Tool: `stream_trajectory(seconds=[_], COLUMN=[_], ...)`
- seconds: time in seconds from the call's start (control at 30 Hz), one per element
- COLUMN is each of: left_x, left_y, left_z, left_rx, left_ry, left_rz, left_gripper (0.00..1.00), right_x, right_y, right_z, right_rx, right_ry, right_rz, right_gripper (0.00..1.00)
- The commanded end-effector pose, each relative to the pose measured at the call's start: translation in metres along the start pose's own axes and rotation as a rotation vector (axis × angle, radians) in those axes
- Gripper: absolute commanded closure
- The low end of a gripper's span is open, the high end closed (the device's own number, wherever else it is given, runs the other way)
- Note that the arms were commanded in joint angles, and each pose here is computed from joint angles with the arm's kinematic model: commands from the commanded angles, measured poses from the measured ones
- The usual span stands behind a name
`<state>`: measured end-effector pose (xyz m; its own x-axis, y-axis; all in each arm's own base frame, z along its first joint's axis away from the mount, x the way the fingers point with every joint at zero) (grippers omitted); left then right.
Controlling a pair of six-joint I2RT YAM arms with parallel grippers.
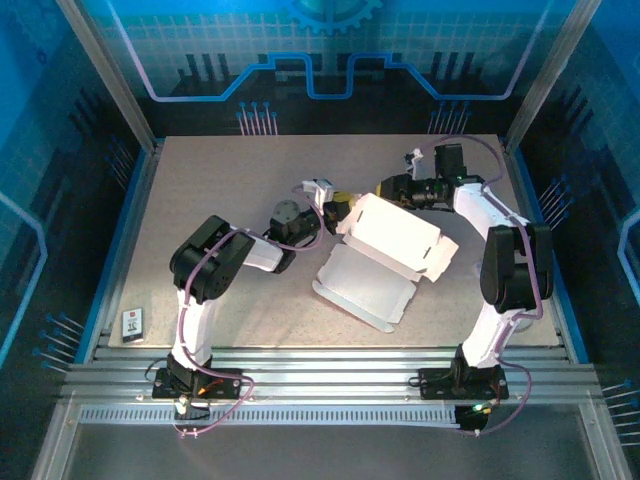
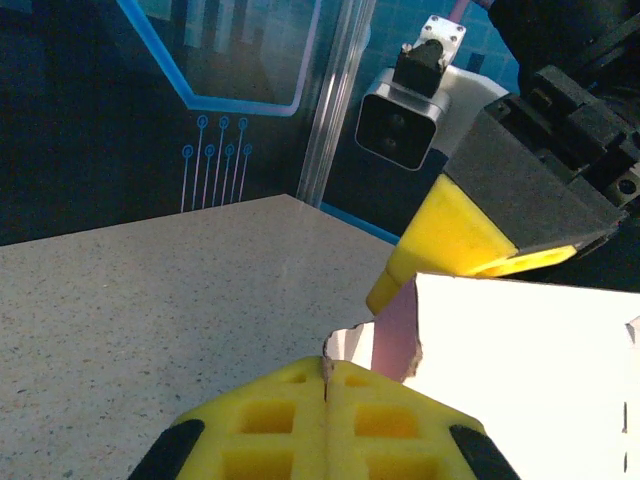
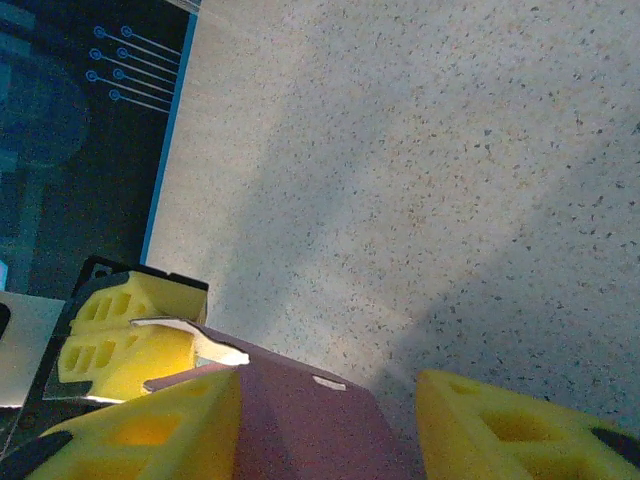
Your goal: Fold the paper box
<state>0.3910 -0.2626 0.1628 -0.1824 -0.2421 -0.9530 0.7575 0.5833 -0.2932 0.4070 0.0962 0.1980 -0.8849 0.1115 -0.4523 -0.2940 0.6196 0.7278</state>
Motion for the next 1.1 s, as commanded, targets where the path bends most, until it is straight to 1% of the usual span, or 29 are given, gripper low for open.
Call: stream_trajectory(seconds=[0.0, 0.17, 0.53, 0.73, 0.93, 1.07], left_x=[0.004, 0.008, 0.022, 0.021, 0.019, 0.020], left_y=[0.000, 0.000, 0.001, 0.000, -0.004, -0.008], left_z=[-0.001, 0.000, -0.008, -0.009, -0.015, -0.019], left_rx=[0.014, 0.010, -0.001, 0.009, 0.012, 0.011], left_ry=[-0.021, -0.016, -0.010, -0.009, -0.005, 0.001], left_rz=[-0.007, -0.005, -0.022, -0.033, -0.020, 0.000], left_gripper=[1.00, 1.00, 1.00, 1.00, 1.00, 1.00], right_x=[0.008, 0.017, 0.036, 0.042, 0.046, 0.049], right_y=[0.005, 0.012, 0.022, 0.031, 0.039, 0.040], right_z=[0.006, 0.013, 0.022, 0.024, 0.020, 0.018], right_rx=[-0.059, -0.060, 0.003, 0.013, 0.095, 0.088], right_ry=[0.009, 0.017, 0.028, 0.028, 0.022, 0.007], right_rz=[-0.007, -0.023, -0.072, -0.099, -0.145, -0.120], right_gripper=[0.49, 0.50, 0.52, 0.54, 0.57, 0.57])
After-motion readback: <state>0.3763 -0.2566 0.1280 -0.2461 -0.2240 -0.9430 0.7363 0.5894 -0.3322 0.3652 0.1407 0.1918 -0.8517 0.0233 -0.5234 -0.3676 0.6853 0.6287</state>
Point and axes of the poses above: each hand's point on the last joint's axis, 136 mm out from that joint toward the fingers, its own z axis out along the fingers, its own y axis along the line the jaws close on, x = y × z, the point moved 8 cm from there along -z, back along the fingers, and after that the axes turned 3 degrees about -z, right-handed, at the moved point
